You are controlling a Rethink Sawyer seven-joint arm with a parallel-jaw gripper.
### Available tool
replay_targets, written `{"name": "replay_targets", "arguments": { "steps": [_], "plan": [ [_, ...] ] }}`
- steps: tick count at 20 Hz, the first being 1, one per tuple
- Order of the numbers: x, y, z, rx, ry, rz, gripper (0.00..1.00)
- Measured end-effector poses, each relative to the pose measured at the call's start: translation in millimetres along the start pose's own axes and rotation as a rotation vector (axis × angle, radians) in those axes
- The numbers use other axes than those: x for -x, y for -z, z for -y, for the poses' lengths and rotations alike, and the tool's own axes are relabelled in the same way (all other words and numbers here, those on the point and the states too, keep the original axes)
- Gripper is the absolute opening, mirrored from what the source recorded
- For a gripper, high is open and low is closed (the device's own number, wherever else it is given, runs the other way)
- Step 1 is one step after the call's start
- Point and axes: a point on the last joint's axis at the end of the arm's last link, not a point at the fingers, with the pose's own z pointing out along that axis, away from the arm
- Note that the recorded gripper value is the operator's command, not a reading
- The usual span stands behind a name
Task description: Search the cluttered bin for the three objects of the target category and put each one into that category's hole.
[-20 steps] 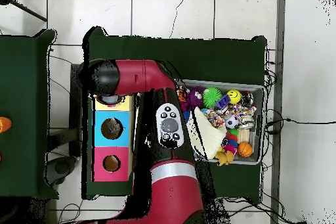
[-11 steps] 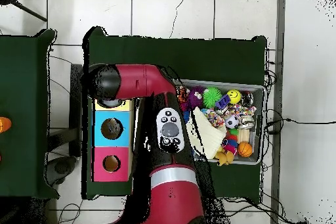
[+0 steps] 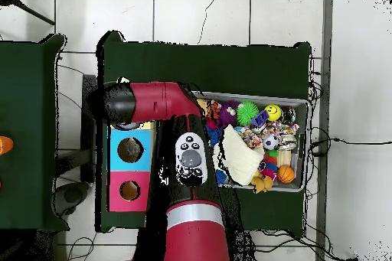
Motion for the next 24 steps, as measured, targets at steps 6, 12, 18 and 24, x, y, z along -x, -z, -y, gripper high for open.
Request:
{"name": "replay_targets", "arguments": {
  "steps": [6,12,18,24],
  "plan": [
    [-1.4,-1.5,-3.2,0.003,-0.011,0.017,0.00],
    [-0.2,-1.8,-6.2,0.003,-0.028,0.041,0.00],
    [-5.3,-7.1,-20.9,-0.016,-0.009,0.068,1.00],
    [-14.9,-26.3,-34.5,-0.030,0.008,0.079,1.00]
  ]
}}
